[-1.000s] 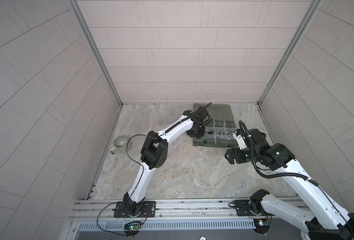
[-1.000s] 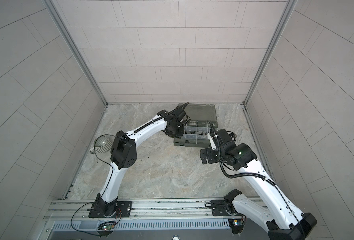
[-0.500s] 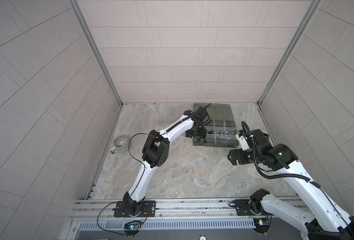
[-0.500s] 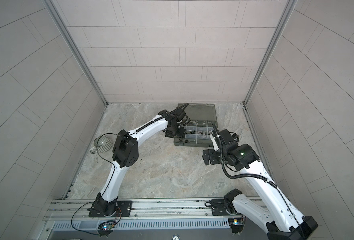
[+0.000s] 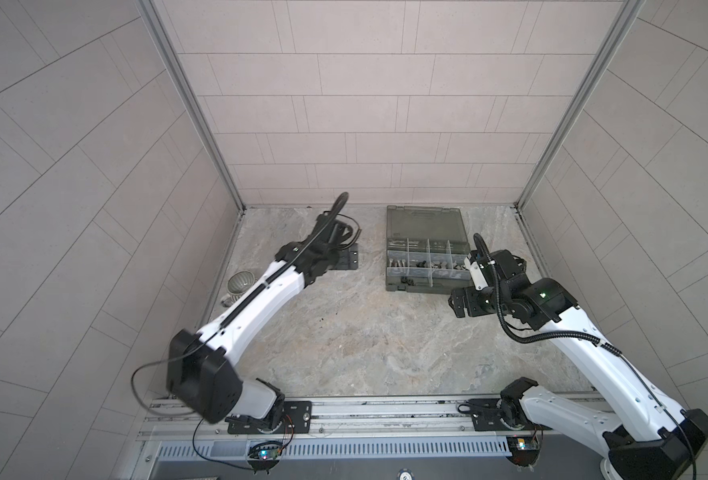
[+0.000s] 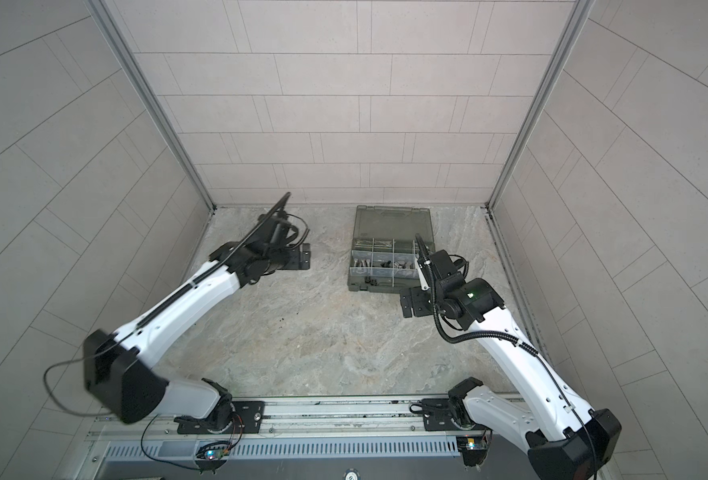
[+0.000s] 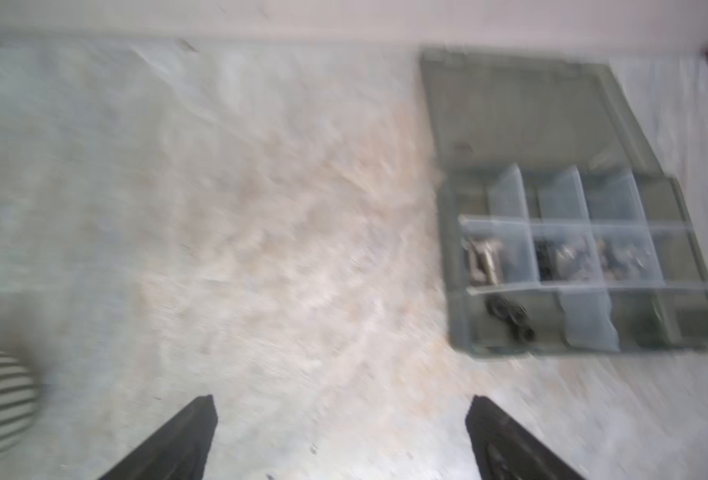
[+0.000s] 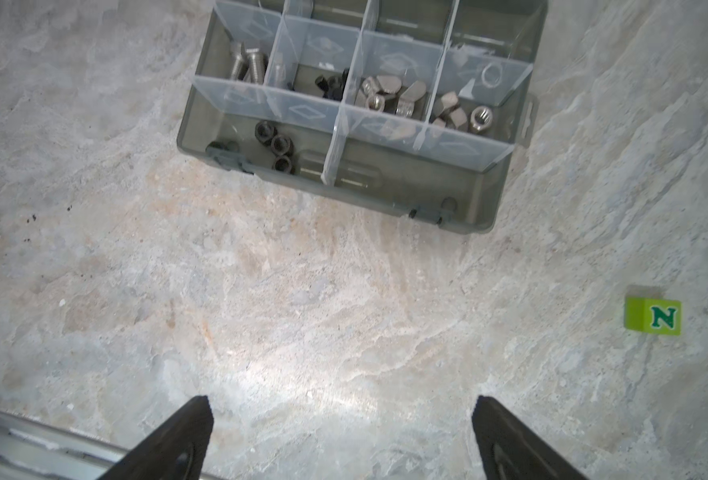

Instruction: Sort the screws and nuts into containers

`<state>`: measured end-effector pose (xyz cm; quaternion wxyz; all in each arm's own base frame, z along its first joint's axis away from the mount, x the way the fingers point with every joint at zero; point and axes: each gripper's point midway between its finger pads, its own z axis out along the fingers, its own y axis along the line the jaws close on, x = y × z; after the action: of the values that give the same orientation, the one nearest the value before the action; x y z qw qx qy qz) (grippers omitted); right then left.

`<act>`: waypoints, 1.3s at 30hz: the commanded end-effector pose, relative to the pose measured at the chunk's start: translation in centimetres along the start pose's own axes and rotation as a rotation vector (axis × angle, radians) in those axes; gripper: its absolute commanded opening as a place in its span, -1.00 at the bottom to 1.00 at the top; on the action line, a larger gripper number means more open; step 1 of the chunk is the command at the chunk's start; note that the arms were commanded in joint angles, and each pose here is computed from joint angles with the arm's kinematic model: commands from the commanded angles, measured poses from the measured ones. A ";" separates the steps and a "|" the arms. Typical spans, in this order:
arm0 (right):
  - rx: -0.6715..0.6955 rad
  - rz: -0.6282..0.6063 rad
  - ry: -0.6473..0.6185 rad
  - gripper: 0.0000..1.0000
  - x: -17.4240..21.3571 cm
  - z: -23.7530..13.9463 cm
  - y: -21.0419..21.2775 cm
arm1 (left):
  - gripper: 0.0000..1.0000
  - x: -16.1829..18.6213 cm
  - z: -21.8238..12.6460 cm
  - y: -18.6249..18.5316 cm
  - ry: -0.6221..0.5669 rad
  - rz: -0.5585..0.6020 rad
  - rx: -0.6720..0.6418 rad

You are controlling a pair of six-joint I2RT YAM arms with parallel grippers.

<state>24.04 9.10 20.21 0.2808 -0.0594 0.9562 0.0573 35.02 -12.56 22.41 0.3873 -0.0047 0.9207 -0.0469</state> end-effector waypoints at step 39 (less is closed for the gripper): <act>0.576 0.164 -0.681 0.99 -3.9 10.4 -16.4 | 1.00 5.6 10.6 17.4 -0.449 -0.035 -0.270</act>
<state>34.16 -4.84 10.73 0.5353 0.1111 0.8191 -0.1737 38.07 4.28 8.17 0.5288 -0.0972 0.8378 0.0947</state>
